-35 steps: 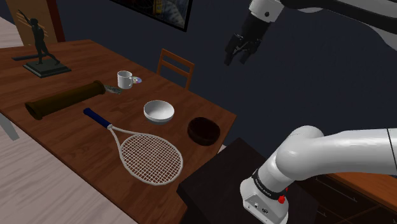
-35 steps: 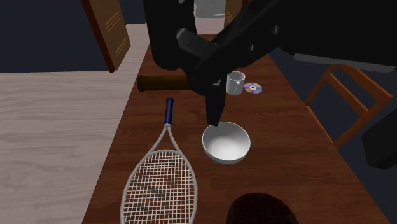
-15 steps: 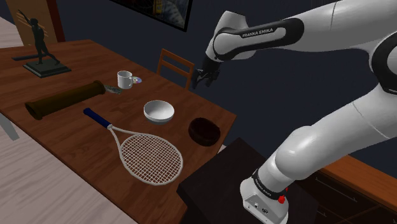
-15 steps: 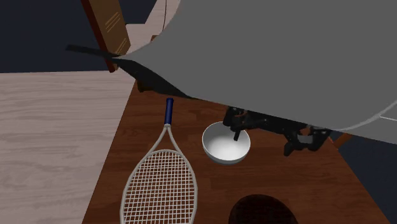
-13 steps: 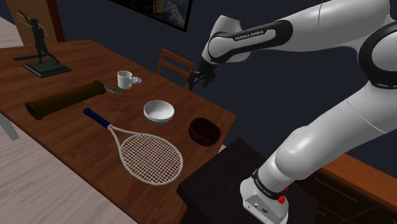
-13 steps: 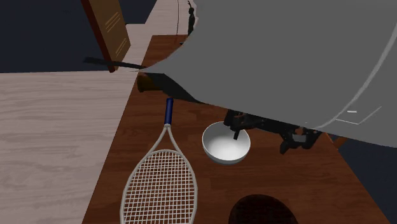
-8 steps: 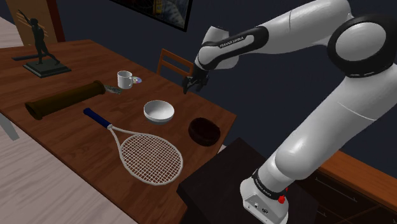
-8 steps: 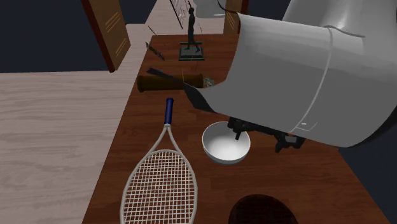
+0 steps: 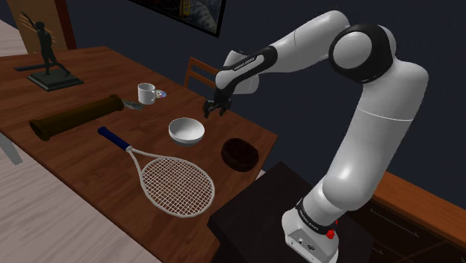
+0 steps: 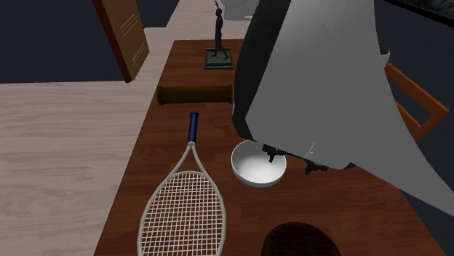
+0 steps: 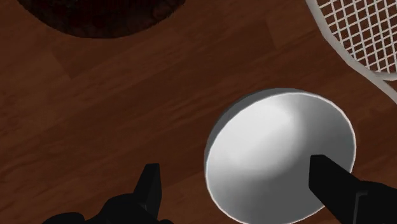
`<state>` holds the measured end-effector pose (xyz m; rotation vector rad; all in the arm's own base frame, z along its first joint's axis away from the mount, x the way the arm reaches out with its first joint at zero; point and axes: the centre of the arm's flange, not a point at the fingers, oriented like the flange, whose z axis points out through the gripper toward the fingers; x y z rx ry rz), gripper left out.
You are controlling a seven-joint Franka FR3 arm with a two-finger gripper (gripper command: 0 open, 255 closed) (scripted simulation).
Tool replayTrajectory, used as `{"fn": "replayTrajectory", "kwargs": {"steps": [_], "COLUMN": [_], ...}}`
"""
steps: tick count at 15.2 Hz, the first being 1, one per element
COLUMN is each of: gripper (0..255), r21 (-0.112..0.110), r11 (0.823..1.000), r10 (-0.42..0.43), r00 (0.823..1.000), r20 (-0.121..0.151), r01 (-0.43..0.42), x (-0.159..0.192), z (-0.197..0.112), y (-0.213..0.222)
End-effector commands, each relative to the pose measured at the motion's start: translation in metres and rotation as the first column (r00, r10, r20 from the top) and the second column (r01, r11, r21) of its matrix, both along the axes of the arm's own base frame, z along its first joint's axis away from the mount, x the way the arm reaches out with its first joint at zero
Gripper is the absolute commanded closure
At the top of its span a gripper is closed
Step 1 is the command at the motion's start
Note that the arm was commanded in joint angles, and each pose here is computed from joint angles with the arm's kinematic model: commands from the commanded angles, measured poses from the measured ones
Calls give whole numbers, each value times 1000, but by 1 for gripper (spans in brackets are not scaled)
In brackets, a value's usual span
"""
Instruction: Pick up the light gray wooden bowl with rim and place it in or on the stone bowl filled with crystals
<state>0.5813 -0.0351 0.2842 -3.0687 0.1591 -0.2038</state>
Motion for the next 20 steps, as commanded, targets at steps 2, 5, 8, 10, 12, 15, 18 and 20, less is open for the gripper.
{"fn": "replayTrajectory", "kwargs": {"steps": [2, 5, 8, 10, 12, 15, 18, 20], "gripper": [0, 0, 0, 0, 0, 0, 0, 0], "r21": [8, 16, 20, 20, 20, 20, 20, 20], "r11": [1000, 1000, 1000, 1000, 1000, 1000, 1000, 1000], "r10": [-1, -2, -3, -3, -3, -3, -3, -3], "r00": [1000, 1000, 1000, 1000, 1000, 1000, 1000, 1000], "r20": [0, -1, -2, -2, -2, -2, -2, -2], "r01": [1, 2, 3, 3, 3, 3, 3, 3], "x": [26, 50, 64, 65, 67, 68, 68, 68], "z": [-35, -67, -91, -101, -112, -125, -125, -125], "y": [-8, -12, -13, -12, -12, -11, -11, -11]}}
